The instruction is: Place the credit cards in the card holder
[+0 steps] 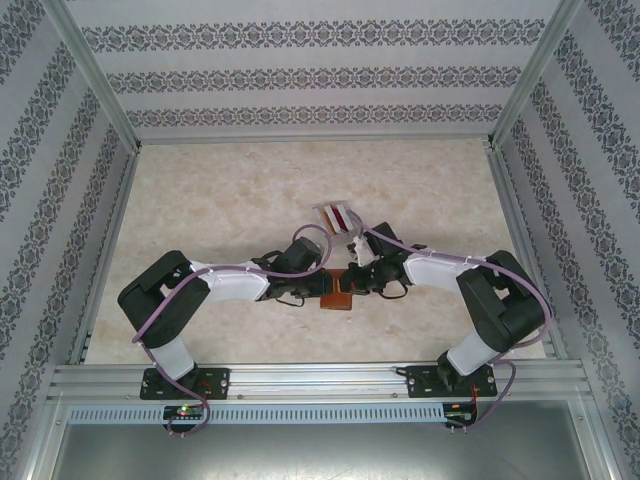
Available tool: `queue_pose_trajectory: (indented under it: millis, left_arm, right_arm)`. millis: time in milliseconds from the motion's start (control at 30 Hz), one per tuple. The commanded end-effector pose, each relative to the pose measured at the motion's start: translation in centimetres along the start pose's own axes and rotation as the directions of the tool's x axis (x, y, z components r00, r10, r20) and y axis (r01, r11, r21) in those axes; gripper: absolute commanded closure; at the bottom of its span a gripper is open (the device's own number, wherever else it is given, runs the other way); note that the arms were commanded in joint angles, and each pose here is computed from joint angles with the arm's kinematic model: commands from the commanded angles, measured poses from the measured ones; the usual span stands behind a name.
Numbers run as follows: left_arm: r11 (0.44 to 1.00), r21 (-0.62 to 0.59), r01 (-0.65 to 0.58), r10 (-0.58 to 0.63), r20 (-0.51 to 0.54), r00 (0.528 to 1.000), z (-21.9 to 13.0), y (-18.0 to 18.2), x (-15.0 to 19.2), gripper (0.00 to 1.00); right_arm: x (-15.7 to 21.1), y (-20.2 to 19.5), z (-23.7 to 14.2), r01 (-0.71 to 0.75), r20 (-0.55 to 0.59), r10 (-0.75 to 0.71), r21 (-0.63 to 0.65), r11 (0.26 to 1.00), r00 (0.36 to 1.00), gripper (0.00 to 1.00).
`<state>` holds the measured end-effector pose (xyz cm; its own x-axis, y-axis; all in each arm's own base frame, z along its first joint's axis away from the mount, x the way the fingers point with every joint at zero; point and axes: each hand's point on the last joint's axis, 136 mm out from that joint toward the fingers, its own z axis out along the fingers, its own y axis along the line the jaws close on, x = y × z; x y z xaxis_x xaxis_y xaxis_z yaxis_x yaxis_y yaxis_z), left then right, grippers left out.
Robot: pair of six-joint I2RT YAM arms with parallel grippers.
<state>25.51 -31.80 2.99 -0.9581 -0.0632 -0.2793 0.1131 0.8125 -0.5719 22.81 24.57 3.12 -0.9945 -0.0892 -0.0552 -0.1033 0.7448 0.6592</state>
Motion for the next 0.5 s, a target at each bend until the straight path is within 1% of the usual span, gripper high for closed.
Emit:
queue_pose_trajectory:
  millis: [0,67,133,167,267,300,367,433,467]
  left_arm:
    - [0.996,-0.083,0.041,-0.048,-0.086,0.995,-0.2,3.0,2.7,0.79]
    - [0.997,-0.063,0.049,-0.053,-0.079,0.995,-0.6,2.8,2.4,0.79]
    - [0.997,-0.048,0.058,-0.061,-0.069,0.996,-1.3,2.8,2.0,0.79]
    - [0.997,-0.041,0.059,-0.062,-0.062,0.996,-1.6,2.8,1.7,0.79]
    - [0.997,-0.029,0.076,-0.077,-0.039,0.996,-2.8,3.2,0.9,0.79]
    - [0.996,-0.024,0.085,-0.086,-0.031,0.996,-3.3,3.3,0.6,0.79]
    - [0.995,-0.009,0.099,-0.099,-0.011,0.995,-4.2,3.4,-0.1,0.79]
    - [0.994,-0.009,0.104,-0.104,0.018,0.994,-5.1,3.6,-0.7,0.78]
    - [0.995,-0.014,0.103,-0.103,0.028,0.994,-5.5,3.7,-0.9,0.78]
  right_arm:
    - [2.6,-4.8,1.0,-0.101,-0.107,0.124,0.198,0.975,0.987,1.00]
    - [2.8,-5.7,1.2,-0.112,-0.118,0.145,0.249,0.962,0.982,1.00]
    - [2.9,-6.5,1.2,-0.090,-0.120,0.135,0.321,0.943,0.984,1.00]
    - [2.9,-6.5,1.2,-0.081,-0.119,0.128,0.336,0.938,0.985,1.00]
    - [1.9,-4.2,0.9,-0.030,-0.073,0.053,0.281,0.959,0.996,1.00]
    - [1.3,-3.1,0.5,-0.009,-0.036,0.019,0.258,0.966,0.999,0.96]
    - [0.2,-1.2,-1.0,0.030,0.034,-0.038,0.228,0.973,0.999,0.92]
    - [-0.8,1.0,-2.7,0.072,0.108,-0.092,0.179,0.981,0.990,0.81]
    - [-1.1,2.0,-3.5,0.093,0.138,-0.114,0.155,0.984,0.984,0.77]
